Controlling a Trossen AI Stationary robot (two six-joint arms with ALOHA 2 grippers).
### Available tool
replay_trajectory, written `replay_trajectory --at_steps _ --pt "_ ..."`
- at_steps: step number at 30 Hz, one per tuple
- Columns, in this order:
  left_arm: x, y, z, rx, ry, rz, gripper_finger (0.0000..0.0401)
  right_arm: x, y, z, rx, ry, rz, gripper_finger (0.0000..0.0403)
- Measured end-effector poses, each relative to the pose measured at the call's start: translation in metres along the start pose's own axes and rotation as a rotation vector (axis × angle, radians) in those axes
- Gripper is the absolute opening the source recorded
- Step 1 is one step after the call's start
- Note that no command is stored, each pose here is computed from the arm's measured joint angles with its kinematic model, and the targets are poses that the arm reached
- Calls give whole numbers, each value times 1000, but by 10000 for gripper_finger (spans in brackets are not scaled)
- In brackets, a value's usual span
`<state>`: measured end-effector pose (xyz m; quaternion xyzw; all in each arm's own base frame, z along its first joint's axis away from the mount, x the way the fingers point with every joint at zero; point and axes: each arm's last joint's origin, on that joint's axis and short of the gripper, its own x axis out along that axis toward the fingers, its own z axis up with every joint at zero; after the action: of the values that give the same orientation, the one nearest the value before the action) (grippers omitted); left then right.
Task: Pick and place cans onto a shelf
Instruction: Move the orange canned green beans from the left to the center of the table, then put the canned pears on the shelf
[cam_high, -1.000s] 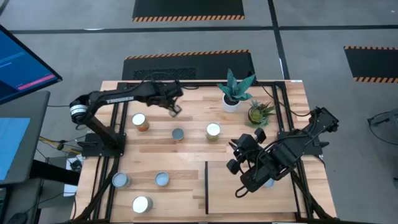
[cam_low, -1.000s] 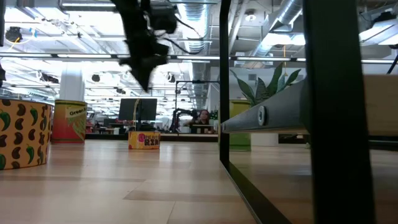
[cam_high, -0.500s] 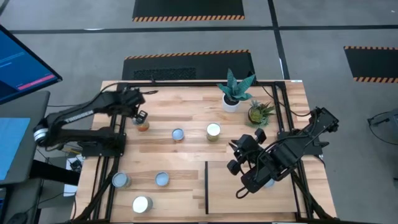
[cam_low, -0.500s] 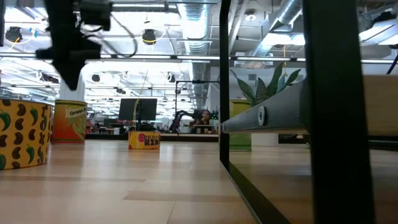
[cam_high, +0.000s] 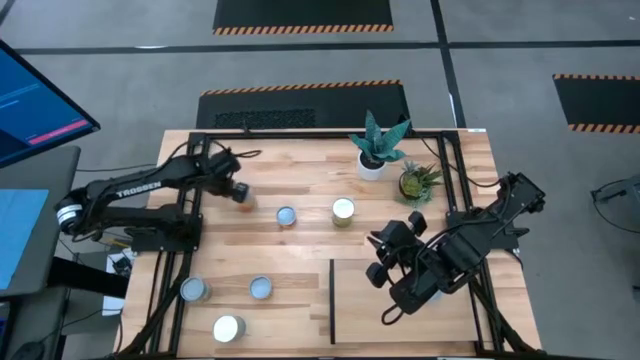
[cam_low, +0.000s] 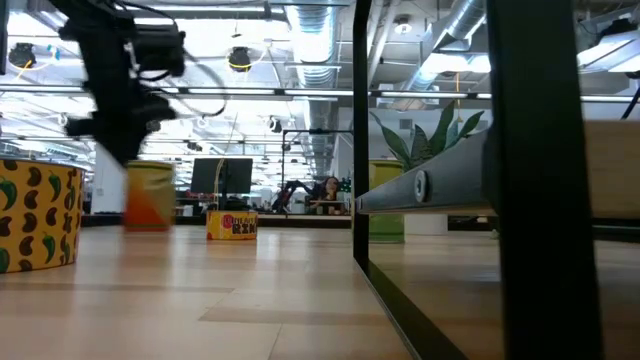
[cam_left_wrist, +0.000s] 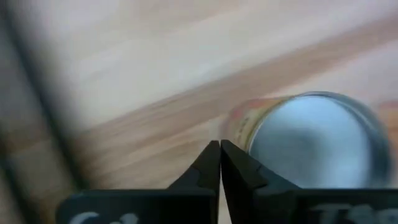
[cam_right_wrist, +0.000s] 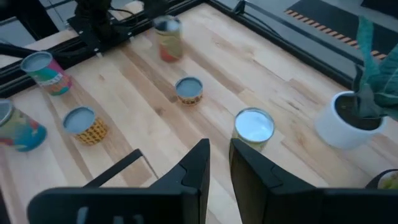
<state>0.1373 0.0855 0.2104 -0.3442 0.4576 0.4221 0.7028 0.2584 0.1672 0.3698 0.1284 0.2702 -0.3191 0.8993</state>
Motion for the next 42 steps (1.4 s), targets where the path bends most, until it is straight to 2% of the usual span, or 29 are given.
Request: replay_trajectory --at_steps 2,4,9,15,22,26,28,31,36,39,42 --pt "-1 -10 7 11 -36 -116 0 -1 1 0 3 2 8 86" --pt "-6 -16 10 26 -57 -143 0 -2 1 -1 1 2 13 86" --pt "-16 -11 0 33 -4 41 0 -5 3 -3 3 2 26 86" --pt "2 -31 1 24 -11 44 0 -4 2 -2 5 0 20 86" --pt "40 -78 11 61 19 -102 0 -2 2 -1 8 -1 16 86" --pt "41 -116 28 125 -18 -263 0 -2 2 -1 9 0 16 86" --pt "37 -130 34 186 -21 -285 0 -2 2 -1 9 0 16 86" --pt "33 -136 37 248 10 -186 0 -3 2 -2 7 1 20 86" --pt "26 -132 28 361 96 -39 0 -6 2 -5 -10 5 24 86" --pt "14 -128 17 390 141 -13 0 -3 -1 -3 -48 12 -3 86" --pt "-9 -128 2 430 131 -52 0 8 -5 3 -143 51 -21 86"
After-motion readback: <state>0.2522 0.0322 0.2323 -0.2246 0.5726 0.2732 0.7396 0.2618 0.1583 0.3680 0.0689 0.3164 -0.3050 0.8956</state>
